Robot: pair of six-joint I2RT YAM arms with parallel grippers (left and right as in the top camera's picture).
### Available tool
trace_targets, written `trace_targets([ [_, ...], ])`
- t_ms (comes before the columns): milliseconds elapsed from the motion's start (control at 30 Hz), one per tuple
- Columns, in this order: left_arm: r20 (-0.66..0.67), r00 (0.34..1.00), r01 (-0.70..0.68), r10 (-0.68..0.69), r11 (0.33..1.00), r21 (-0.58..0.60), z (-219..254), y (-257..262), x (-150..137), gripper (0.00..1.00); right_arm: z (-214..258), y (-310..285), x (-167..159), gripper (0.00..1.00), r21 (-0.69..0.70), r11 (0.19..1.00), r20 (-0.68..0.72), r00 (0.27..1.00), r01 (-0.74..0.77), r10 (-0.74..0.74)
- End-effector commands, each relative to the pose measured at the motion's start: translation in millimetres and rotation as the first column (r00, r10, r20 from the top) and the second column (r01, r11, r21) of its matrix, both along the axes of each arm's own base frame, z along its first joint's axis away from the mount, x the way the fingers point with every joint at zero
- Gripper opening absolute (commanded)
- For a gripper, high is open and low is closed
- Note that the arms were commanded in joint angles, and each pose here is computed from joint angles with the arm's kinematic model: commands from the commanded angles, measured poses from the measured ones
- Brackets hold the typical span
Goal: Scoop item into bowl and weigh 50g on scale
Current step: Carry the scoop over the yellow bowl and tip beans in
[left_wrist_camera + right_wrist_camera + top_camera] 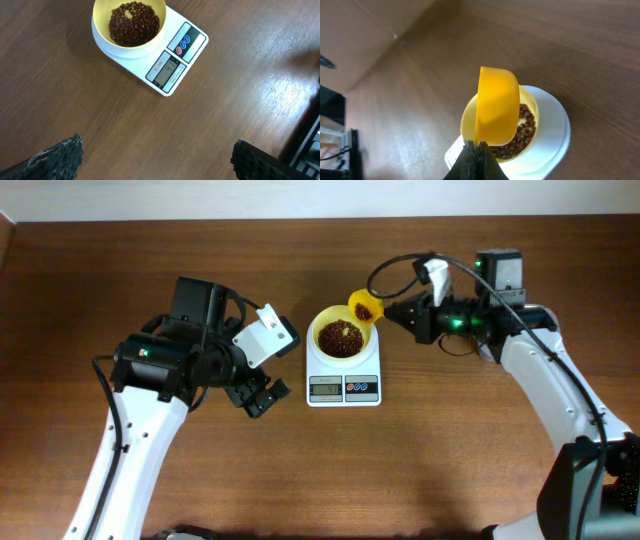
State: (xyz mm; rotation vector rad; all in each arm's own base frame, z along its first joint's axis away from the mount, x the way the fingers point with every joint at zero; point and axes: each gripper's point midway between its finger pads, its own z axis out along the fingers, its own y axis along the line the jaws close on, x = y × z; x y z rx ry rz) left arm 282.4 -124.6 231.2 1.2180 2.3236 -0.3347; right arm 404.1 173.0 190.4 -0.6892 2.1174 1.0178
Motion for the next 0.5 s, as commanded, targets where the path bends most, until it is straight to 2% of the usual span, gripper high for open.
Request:
trace_targets([
  [0,0.006,1.000,0.008,-0.008,1.000,0.002,1,0,-1,0.99,-15,7,3,0.04,-0.096,0.995,0.038,0.999,0.006,-0.002],
  [100,0.006,1.000,0.008,-0.008,1.000,0.002,1,0,-1,0.99,-17,19,4,0.04,-0.144,0.990,0.082,0.997,-0.001,0.013],
  [233,0.006,1.000,0.008,-0.008,1.000,0.002,1,0,-1,0.99,-31,30,10,0.04,-0.348,0.937,0.216,0.975,0.021,0.059],
  [467,0.006,1.000,0.008,-0.008,1.000,0.002,1,0,-1,0.99,-30,44,5,0.04,-0.378,0.926,0.236,0.968,0.011,0.085],
])
